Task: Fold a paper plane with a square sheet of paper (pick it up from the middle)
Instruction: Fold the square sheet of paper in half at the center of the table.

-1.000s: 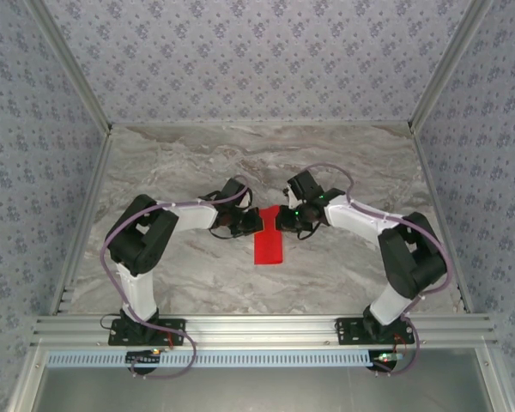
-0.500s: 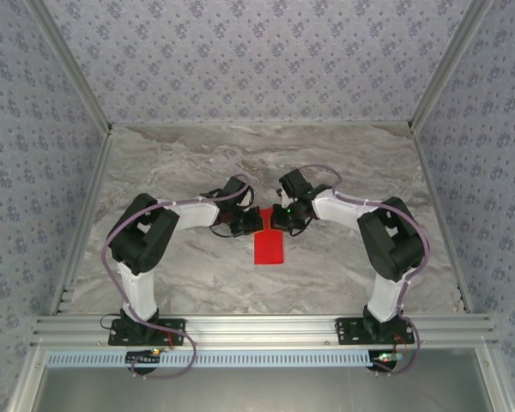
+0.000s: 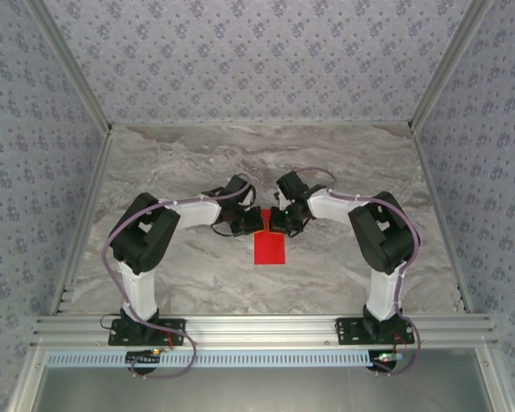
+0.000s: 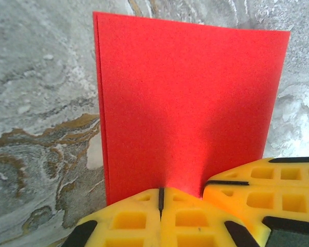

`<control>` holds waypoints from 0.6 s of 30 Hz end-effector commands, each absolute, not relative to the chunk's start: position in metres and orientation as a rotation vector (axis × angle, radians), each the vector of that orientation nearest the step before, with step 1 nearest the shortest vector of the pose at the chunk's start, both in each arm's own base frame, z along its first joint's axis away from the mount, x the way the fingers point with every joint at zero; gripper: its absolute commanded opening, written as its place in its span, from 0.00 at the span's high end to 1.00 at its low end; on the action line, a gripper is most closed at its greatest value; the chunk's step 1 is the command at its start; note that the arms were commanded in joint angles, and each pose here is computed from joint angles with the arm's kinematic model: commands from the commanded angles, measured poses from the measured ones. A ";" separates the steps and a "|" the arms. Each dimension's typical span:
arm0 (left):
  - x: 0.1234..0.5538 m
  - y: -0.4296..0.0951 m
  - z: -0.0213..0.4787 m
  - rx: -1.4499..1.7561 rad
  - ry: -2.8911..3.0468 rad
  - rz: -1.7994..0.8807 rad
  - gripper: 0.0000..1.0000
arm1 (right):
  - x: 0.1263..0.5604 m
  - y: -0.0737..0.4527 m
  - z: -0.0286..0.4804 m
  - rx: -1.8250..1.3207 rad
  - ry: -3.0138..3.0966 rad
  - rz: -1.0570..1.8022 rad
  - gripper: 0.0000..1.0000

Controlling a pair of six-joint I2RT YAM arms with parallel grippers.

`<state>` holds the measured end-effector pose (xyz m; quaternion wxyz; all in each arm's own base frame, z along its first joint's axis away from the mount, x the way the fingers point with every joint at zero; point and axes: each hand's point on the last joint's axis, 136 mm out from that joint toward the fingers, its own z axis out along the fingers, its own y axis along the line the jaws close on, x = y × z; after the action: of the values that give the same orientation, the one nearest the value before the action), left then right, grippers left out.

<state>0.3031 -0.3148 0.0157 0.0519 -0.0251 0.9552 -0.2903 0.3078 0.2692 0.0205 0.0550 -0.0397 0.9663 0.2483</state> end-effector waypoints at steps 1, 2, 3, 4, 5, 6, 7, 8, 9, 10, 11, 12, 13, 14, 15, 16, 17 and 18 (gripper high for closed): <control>0.254 -0.242 -0.060 -0.221 3.182 -0.348 1.00 | 0.296 0.245 -0.001 -0.122 3.016 0.686 1.00; 0.253 -0.241 -0.061 -0.227 3.186 -0.332 1.00 | 0.295 0.241 -0.002 -0.125 3.020 0.684 1.00; 0.252 -0.239 -0.062 -0.232 3.192 -0.317 1.00 | 0.293 0.235 -0.004 -0.127 3.025 0.677 1.00; 0.251 -0.237 -0.064 -0.235 3.198 -0.302 1.00 | 0.292 0.230 -0.005 -0.127 3.029 0.672 1.00; 0.250 -0.235 -0.065 -0.242 3.201 -0.286 1.00 | 0.290 0.223 -0.007 -0.121 3.033 0.675 1.00; 0.248 -0.233 -0.067 -0.247 3.209 -0.273 1.00 | 0.289 0.216 -0.008 -0.106 3.035 0.677 1.00; 0.247 -0.232 -0.068 -0.248 3.215 -0.262 1.00 | 0.290 0.210 -0.007 -0.094 3.031 0.679 1.00; 0.246 -0.230 -0.069 -0.253 3.218 -0.249 1.00 | 0.289 0.204 -0.006 -0.077 3.026 0.686 1.00; 0.245 -0.229 -0.071 -0.256 3.224 -0.238 1.00 | 0.290 0.198 -0.004 -0.055 3.012 0.700 1.00; 0.244 -0.228 -0.072 -0.254 3.225 -0.234 1.00 | 0.292 0.191 0.000 -0.031 2.995 0.715 1.00; 0.243 -0.228 -0.072 -0.251 3.225 -0.236 1.00 | 0.293 0.185 0.003 -0.010 2.983 0.726 1.00; 0.244 -0.229 -0.073 -0.252 3.223 -0.239 1.00 | 0.294 0.181 0.009 0.000 2.962 0.736 1.00; 0.243 -0.229 -0.072 -0.244 3.224 -0.244 1.00 | 0.296 0.178 0.017 0.000 2.938 0.742 1.00; 0.244 -0.230 -0.072 -0.242 3.221 -0.246 1.00 | 0.298 0.178 0.024 -0.010 2.914 0.745 1.00; 0.245 -0.231 -0.071 -0.235 3.221 -0.250 1.00 | 0.300 0.181 0.034 -0.031 2.883 0.760 1.00; 0.246 -0.234 -0.070 -0.225 3.218 -0.259 1.00 | 0.302 0.185 0.043 -0.048 2.856 0.775 1.00; 0.247 -0.235 -0.070 -0.214 3.217 -0.260 1.00 | 0.302 0.190 0.051 -0.068 2.834 0.790 1.00; 0.248 -0.237 -0.070 -0.211 3.216 -0.262 1.00 | 0.303 0.197 0.058 -0.094 2.811 0.813 1.00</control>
<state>0.3025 -0.3145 0.0139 0.0443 -0.0304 0.9598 -0.2756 0.3055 0.1852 0.0366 0.0860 0.0010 0.9600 0.2666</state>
